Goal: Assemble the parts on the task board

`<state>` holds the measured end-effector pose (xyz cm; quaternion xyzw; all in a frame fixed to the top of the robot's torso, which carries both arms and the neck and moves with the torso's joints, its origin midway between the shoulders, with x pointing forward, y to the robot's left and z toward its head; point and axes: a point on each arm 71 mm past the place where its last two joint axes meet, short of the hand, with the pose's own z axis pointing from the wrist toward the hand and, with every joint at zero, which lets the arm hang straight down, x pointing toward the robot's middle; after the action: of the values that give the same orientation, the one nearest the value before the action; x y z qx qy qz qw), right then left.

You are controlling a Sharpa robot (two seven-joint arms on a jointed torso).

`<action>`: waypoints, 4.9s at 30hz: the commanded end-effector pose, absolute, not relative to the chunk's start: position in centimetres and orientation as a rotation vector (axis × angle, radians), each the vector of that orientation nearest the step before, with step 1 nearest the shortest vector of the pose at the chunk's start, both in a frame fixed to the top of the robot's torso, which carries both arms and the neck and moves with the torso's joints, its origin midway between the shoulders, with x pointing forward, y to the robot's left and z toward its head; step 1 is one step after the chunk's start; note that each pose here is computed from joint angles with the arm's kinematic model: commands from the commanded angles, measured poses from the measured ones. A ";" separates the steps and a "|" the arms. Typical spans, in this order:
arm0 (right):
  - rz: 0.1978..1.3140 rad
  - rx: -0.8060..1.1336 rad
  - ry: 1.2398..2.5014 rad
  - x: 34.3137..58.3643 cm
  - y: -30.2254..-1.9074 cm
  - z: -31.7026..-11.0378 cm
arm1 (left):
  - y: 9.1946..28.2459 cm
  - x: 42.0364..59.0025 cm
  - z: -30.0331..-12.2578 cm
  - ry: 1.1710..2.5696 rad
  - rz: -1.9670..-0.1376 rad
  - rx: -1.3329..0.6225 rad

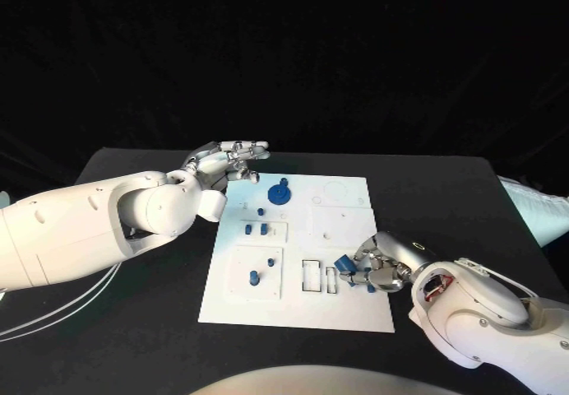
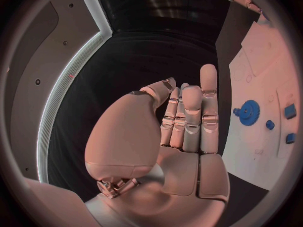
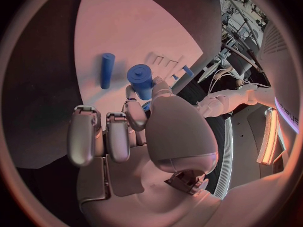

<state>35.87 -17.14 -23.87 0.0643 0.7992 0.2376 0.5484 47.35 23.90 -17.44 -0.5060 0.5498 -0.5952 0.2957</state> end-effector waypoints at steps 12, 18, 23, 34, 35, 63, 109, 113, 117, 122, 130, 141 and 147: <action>0.666 0.261 1.982 35.5 -14.6 -23.9 | 23.3 47.2 -17.3 1.478 -1.621 -1.329; 0.665 0.215 2.042 35.5 -13.8 -24.4 | 23.1 47.1 -17.2 1.481 -1.625 -1.328; 0.661 0.190 2.065 35.7 -13.2 -24.8 | 23.0 47.1 -17.2 1.483 -1.627 -1.327; 0.645 0.174 2.038 36.4 -12.6 -25.2 | 22.9 47.1 -17.2 1.484 -1.630 -1.327; 0.644 0.172 2.033 36.5 -12.6 -25.2 | 22.9 47.1 -17.2 1.484 -1.629 -1.327; 0.616 0.048 1.962 36.5 -12.1 -24.7 | 23.0 47.0 -17.2 1.485 -1.626 -1.329; 0.373 0.022 1.943 36.0 -21.8 -23.7 | 23.2 46.8 -17.2 1.485 -1.628 -1.328; 0.375 0.014 1.950 35.9 -21.5 -24.1 | 23.2 46.8 -17.2 1.486 -1.628 -1.328; 0.383 0.009 1.952 36.0 -20.9 -24.4 | 23.2 46.8 -17.2 1.487 -1.628 -1.329; 0.389 -0.002 1.956 36.2 -20.4 -24.7 | 23.2 46.8 -17.2 1.487 -1.627 -1.329; 0.363 -0.063 1.982 36.6 -19.6 -25.6 | 23.1 46.8 -17.2 1.489 -1.629 -1.329; 0.268 -0.266 2.023 36.4 -18.7 -27.0 | 23.2 46.8 -17.2 1.491 -1.627 -1.330; 0.242 -0.322 2.021 36.4 -18.3 -27.2 | 23.2 46.8 -17.2 1.493 -1.627 -1.331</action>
<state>37.05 -17.72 -25.16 -0.0866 0.8133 0.1498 0.5556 46.90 23.42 -17.36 -0.5023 0.5549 -0.5990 0.2845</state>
